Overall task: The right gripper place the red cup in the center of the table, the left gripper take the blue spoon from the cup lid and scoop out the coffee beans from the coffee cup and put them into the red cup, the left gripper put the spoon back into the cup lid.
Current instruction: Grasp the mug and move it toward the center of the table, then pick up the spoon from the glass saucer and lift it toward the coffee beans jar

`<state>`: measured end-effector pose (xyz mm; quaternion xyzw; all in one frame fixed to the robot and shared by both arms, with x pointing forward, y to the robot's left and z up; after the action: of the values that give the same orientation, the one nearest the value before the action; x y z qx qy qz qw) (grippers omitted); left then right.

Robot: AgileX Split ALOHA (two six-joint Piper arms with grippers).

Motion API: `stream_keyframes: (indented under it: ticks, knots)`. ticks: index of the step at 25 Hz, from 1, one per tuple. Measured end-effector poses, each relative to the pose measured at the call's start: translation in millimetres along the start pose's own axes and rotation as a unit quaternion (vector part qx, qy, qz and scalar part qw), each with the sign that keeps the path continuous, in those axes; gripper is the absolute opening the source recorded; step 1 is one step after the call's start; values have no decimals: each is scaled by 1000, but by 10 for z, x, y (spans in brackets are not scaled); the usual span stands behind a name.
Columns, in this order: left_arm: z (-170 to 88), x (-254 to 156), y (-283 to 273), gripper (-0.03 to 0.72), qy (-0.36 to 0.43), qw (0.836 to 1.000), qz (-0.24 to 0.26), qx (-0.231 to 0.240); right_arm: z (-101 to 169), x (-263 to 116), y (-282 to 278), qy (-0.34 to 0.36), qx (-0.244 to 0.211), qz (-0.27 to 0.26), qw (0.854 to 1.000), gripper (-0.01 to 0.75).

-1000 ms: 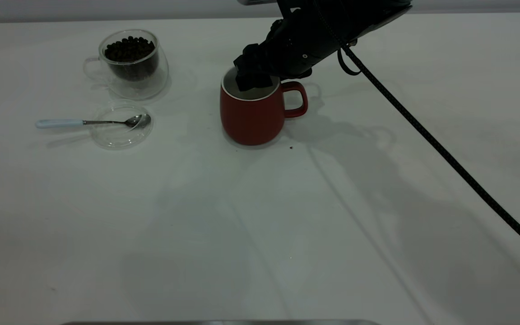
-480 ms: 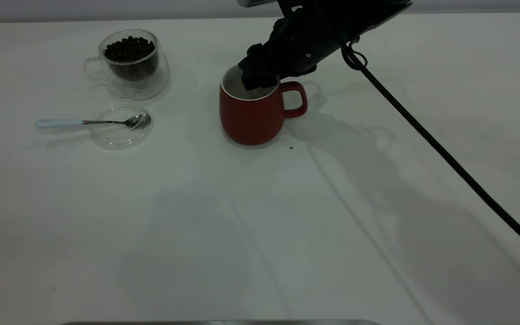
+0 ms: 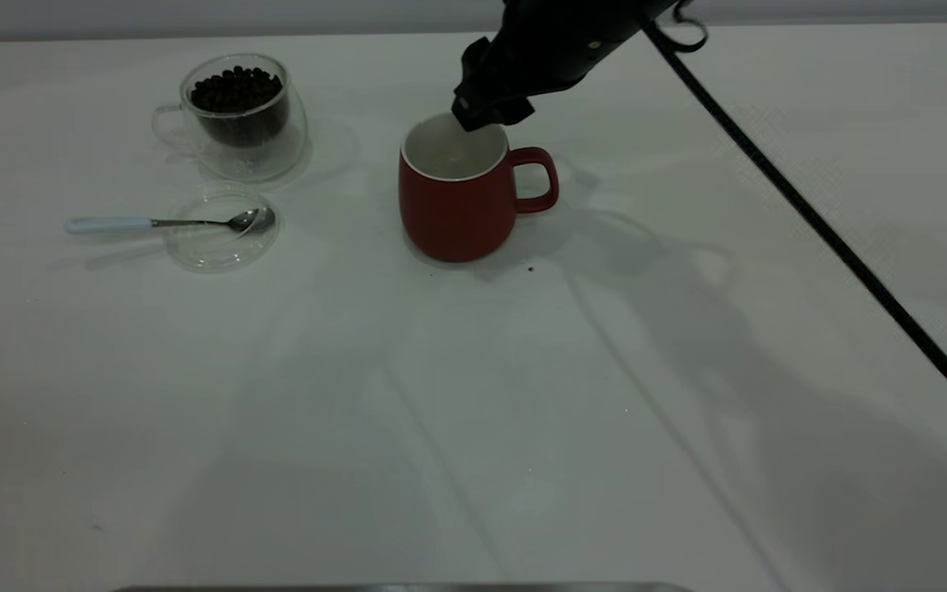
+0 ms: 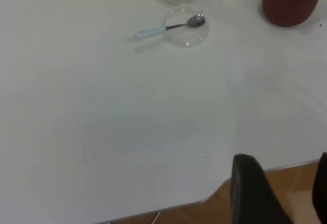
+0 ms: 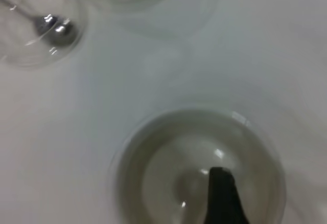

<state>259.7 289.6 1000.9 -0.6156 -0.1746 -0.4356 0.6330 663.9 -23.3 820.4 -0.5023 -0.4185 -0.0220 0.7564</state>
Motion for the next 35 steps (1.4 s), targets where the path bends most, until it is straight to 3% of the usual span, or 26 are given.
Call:
stream_keyframes:
  ticks: [5,7,9,12,15,17,22,28,31,35]
  knots:
    - [0,0,0,354,0,1000,0,0,400,143,-895,-53,79,24,995,532]
    - [0,0,0,354,0,1000,0,0,565,98,-1353,-78,109,61,989,532]
    - [0,0,0,354,0,1000,0,0,657,42,-1821,-71,111,100,986,532]
    - [0,0,0,354,0,1000,0,0,625,-191,-2356,-33,62,189,979,532]
    - [0,0,0,354,0,1000,0,0,452,-498,-2773,24,-39,271,962,532]
    - [0,0,0,354,0,1000,0,0,345,-689,-2972,66,-105,288,950,532]
    - [0,0,0,354,0,1000,0,0,232,-1159,-3343,124,-194,278,933,532]
    - [0,0,0,354,0,1000,0,0,329,-1900,-3562,168,-193,282,925,532]
    - [0,0,0,354,0,1000,0,0,376,-2114,-3656,176,-184,259,932,532]
    - [0,0,0,354,0,1000,0,0,384,-2086,-3738,196,-174,185,947,532]
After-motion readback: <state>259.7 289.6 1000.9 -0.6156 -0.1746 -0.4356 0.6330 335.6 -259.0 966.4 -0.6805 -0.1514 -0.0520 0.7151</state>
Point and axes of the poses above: a point on each arm's last joint axis where the gripper is mounted, y pointing out along that axis toward the gripper, z along the wrist's bending axis when the last joint is at zero, x = y × z, the point moved 5 cm from there along y, pointing out along that axis toward the gripper, and after that the axes turned 13 degrees about y, right-handed, at the moved point
